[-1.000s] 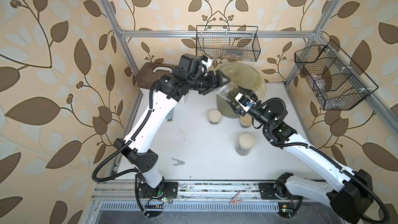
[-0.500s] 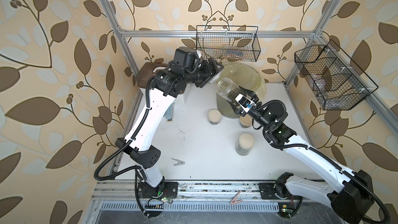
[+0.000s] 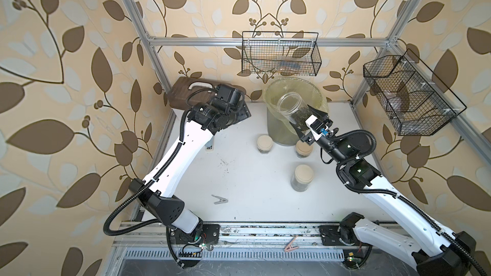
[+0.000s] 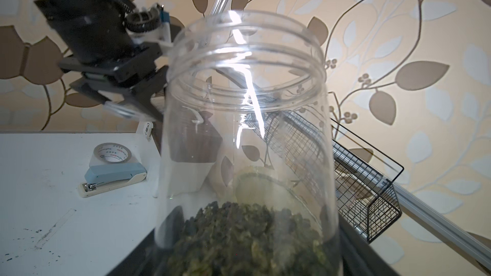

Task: Empty moldy tea leaves from jars
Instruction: Place the lid at the center of the board.

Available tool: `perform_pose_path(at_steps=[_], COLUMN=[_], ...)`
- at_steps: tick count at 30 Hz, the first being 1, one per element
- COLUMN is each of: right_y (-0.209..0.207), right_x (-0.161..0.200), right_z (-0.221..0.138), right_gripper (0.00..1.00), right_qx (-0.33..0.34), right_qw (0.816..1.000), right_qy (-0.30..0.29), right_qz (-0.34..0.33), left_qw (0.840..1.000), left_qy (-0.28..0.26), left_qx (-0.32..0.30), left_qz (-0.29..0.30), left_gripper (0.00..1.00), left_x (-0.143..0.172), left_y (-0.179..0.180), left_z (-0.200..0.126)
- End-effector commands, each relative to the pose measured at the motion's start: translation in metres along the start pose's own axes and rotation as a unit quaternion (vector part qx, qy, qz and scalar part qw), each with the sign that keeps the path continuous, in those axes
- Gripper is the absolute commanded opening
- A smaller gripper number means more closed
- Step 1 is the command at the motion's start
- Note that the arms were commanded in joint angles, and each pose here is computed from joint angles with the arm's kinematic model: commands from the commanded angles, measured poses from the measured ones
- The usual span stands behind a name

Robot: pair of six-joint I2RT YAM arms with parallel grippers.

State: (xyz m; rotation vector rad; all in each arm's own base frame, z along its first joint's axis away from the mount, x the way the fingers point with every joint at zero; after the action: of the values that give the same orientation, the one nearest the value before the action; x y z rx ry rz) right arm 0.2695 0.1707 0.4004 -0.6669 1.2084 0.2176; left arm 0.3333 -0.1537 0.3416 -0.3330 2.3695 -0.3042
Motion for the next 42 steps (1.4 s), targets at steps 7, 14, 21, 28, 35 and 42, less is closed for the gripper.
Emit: perform_pose_path(at_steps=[7, 14, 21, 28, 35, 42], right_y=[0.003, 0.007, 0.008, 0.008, 0.007, 0.008], right_x=[0.001, 0.000, 0.001, 0.002, 0.002, 0.005], right_z=[-0.010, -0.011, -0.013, -0.017, -0.019, -0.019], right_gripper=[0.40, 0.40, 0.41, 0.41, 0.41, 0.41], right_qx=[-0.001, -0.006, -0.008, -0.007, -0.003, -0.003], right_qw=[1.000, 1.000, 1.000, 0.999, 0.999, 0.999], right_qy=[0.018, 0.020, 0.025, 0.032, 0.038, 0.043], right_qz=[0.009, 0.011, 0.010, 0.008, 0.005, 0.006], left_qw=[0.995, 0.985, 0.973, 0.963, 0.961, 0.957], left_qy=[0.034, 0.090, 0.135, 0.156, 0.177, 0.199], left_qx=[-0.095, -0.140, -0.161, -0.175, -0.175, -0.175], left_qz=[0.020, 0.038, 0.090, 0.130, 0.120, 0.118], left_gripper=[0.77, 0.78, 0.81, 0.85, 0.87, 0.92], left_x=[0.054, 0.087, 0.096, 0.096, 0.107, 0.122], left_y=[0.050, 0.064, 0.061, 0.058, 0.067, 0.074], left_z=[0.057, 0.108, 0.161, 0.204, 0.230, 0.244])
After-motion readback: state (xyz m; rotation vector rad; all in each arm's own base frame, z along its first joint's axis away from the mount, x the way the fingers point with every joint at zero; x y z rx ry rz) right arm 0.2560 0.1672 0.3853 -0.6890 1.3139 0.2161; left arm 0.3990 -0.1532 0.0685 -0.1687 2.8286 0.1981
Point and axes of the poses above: each gripper's point midway between its finger pads, its own z axis out along the fingers, its own y axis along the line the jaws close on, x = y × z, the point moved 4 cm from there along -z, back along the fingers, and after that the axes turned 8 degrees about z, right-handed, at the moved point
